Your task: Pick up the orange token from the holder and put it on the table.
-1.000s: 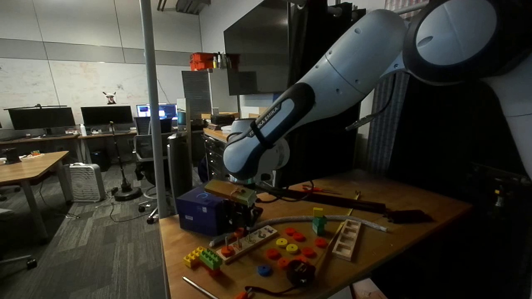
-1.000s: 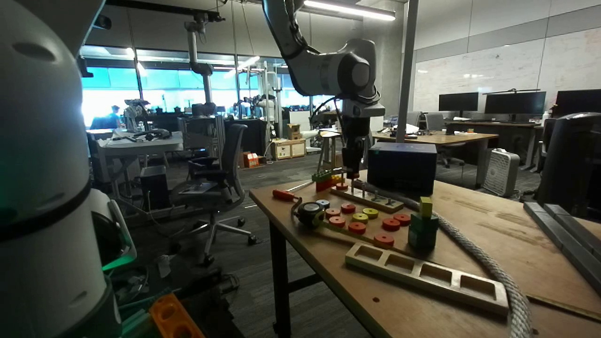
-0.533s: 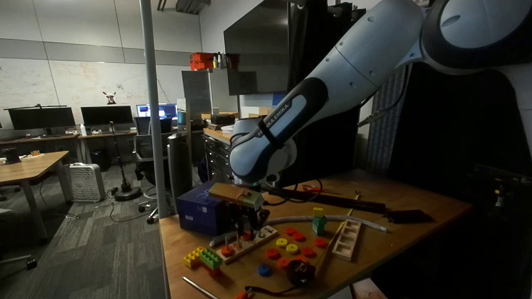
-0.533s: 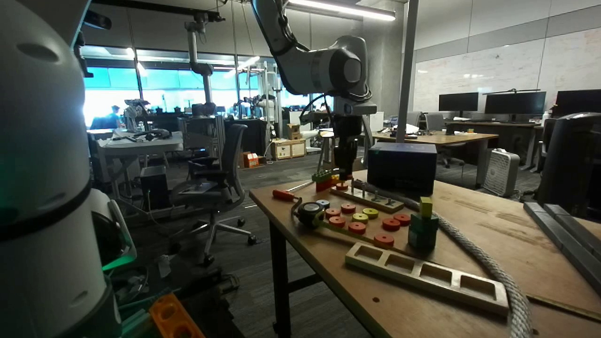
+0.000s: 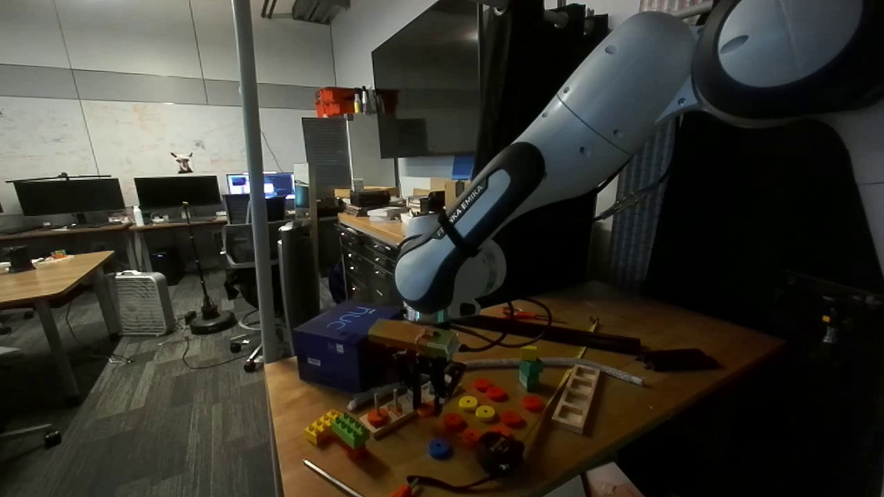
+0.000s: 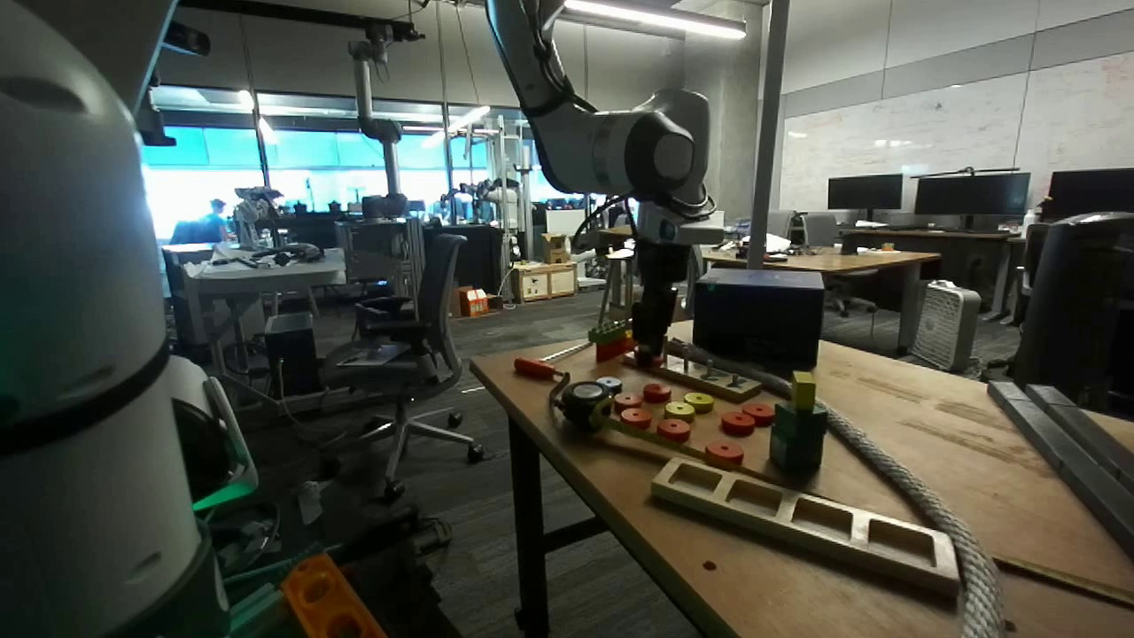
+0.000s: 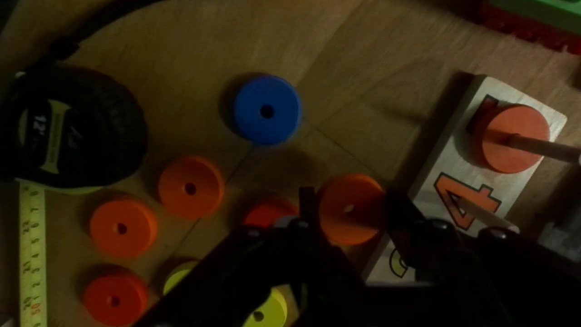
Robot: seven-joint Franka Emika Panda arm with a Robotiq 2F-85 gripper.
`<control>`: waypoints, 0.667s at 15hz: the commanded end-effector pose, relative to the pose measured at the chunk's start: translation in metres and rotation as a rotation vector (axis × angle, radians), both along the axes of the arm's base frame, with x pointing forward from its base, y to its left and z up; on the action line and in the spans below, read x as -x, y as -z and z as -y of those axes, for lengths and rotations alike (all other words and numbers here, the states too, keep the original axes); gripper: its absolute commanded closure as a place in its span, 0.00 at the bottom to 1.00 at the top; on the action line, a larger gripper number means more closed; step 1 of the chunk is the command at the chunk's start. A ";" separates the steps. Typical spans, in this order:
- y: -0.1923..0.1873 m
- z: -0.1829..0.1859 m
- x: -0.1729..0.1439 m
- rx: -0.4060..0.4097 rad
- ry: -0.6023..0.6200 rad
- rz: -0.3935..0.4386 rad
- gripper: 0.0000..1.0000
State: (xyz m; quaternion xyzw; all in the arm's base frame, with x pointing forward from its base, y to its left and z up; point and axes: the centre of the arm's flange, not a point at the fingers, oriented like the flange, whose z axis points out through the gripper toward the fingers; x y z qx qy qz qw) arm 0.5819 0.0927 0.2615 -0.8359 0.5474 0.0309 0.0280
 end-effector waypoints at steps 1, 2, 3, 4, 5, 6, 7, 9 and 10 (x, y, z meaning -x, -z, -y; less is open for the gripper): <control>0.007 0.007 -0.006 -0.060 -0.051 0.007 0.77; 0.011 0.009 -0.009 -0.074 -0.065 0.006 0.77; 0.016 0.011 -0.011 -0.089 -0.082 0.002 0.77; 0.020 0.013 -0.014 -0.103 -0.092 -0.005 0.76; 0.023 0.014 -0.016 -0.114 -0.102 -0.009 0.77; 0.027 0.015 -0.018 -0.121 -0.107 -0.012 0.76; 0.029 0.017 -0.019 -0.122 -0.107 -0.019 0.47; 0.034 0.017 -0.020 -0.106 -0.109 -0.027 0.25; 0.034 0.017 -0.020 -0.104 -0.108 -0.027 0.19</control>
